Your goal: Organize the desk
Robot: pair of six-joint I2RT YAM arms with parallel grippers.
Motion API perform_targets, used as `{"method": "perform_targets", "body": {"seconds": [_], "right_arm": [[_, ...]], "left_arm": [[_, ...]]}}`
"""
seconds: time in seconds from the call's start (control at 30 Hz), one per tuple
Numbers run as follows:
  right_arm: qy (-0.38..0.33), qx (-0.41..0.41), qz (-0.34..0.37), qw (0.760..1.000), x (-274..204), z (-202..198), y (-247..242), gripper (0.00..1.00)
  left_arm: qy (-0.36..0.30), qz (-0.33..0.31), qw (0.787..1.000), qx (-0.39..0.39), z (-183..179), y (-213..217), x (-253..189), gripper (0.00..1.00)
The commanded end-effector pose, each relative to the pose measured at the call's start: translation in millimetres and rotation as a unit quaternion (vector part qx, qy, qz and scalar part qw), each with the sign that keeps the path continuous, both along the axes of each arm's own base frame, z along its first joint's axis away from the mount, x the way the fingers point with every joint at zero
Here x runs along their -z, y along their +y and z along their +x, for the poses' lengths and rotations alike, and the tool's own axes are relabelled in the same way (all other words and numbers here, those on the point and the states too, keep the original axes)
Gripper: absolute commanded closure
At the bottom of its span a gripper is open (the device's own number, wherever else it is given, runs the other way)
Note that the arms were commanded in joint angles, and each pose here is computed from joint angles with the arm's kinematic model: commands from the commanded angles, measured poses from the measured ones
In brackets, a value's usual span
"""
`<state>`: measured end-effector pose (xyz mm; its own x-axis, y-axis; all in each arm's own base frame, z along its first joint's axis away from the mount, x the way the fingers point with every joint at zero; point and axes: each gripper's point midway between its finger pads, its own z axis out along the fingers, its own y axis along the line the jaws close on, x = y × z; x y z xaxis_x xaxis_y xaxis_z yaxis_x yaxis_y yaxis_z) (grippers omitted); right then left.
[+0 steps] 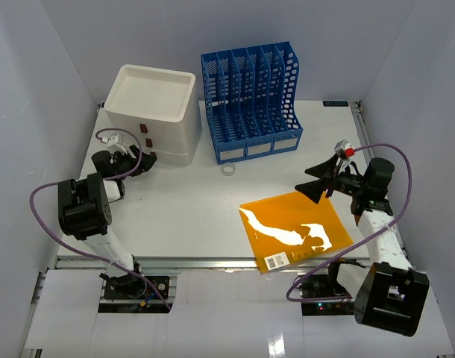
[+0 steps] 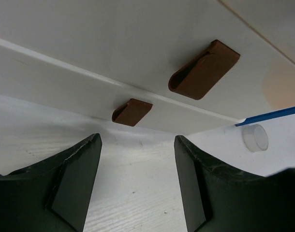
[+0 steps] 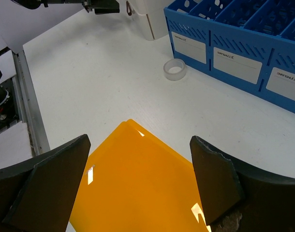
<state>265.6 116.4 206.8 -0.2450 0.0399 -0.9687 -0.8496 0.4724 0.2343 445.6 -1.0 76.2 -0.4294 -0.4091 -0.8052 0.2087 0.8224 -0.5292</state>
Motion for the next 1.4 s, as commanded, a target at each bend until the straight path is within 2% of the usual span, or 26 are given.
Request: {"method": "perform_targets", "body": {"seconds": [0.0, 0.53, 0.9, 0.97, 1.07, 1.37], "right_arm": [[-0.014, -0.005, -0.002, 1.000, -3.3, 0.7, -2.4, 0.10], [-0.009, -0.005, 0.002, 1.000, -2.6, 2.5, -4.8, 0.10], [-0.007, -0.004, 0.003, 1.000, -2.2, 3.0, -5.9, 0.10], [-0.006, -0.002, 0.003, 1.000, -2.0, 3.3, -6.7, 0.10], [-0.008, -0.003, 0.002, 1.000, -3.0, 3.2, -6.7, 0.10], [-0.007, -0.003, 0.003, 1.000, -2.6, 3.5, -7.3, 0.10]], "left_arm": [[-0.064, 0.018, 0.997, 0.024, 19.2, 0.8, -27.8, 0.30], [-0.031, -0.004, 0.999, 0.024, 38.5, -6.1, -9.0, 0.44], [-0.020, -0.005, 0.999, 0.033, 39.1, -10.0, -3.0, 0.46], [-0.021, -0.006, 0.999, 0.033, 40.2, -10.0, -3.6, 0.50], [-0.019, -0.014, 0.999, 0.036, 41.8, -11.2, -3.6, 0.63], [-0.020, -0.021, 0.999, 0.035, 39.4, -12.7, -7.2, 0.84]]}}
